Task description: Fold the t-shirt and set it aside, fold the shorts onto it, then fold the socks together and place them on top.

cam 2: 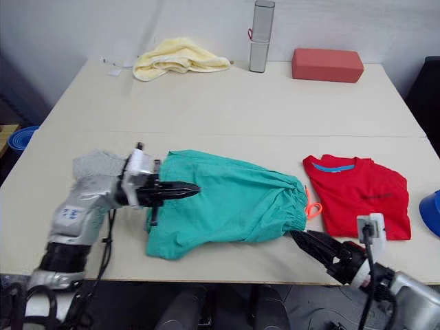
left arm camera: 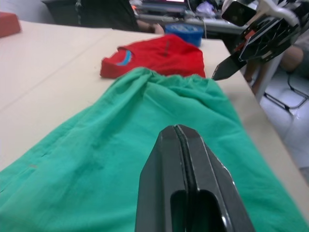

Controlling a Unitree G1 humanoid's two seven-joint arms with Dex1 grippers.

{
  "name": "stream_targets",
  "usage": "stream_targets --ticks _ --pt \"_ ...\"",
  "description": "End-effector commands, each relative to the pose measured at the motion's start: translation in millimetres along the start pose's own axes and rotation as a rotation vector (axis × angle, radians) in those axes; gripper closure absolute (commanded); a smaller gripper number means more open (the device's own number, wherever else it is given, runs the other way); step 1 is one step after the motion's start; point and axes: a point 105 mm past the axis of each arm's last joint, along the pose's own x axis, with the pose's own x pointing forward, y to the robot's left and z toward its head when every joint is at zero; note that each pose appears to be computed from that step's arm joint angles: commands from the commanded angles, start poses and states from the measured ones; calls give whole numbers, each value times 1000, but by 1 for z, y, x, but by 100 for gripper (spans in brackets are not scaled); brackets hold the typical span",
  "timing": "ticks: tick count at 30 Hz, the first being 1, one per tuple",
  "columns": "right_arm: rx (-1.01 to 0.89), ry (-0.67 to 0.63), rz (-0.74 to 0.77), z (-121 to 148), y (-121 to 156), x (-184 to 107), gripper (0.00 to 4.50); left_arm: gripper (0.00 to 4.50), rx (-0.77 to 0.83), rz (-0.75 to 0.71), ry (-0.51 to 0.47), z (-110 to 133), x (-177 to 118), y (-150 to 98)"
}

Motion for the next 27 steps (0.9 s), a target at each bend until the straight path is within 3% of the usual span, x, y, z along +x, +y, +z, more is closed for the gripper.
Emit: stream_targets --ticks 1,4,9,17,27 --pt "124 -39 -57 -3 3 8 0 449 98 17 15 0 14 13" --pt "255 -31 -59 -12 10 17 0 449 105 6 17 -8 26 20" --pt "414 -122 -22 -6 24 33 0 449 111 73 96 -29 36 34" --pt "423 -187 -95 6 15 67 0 449 76 100 186 -60 40 29" --pt "395 -208 -240 8 -9 78 0 449 82 151 169 -60 39 36"
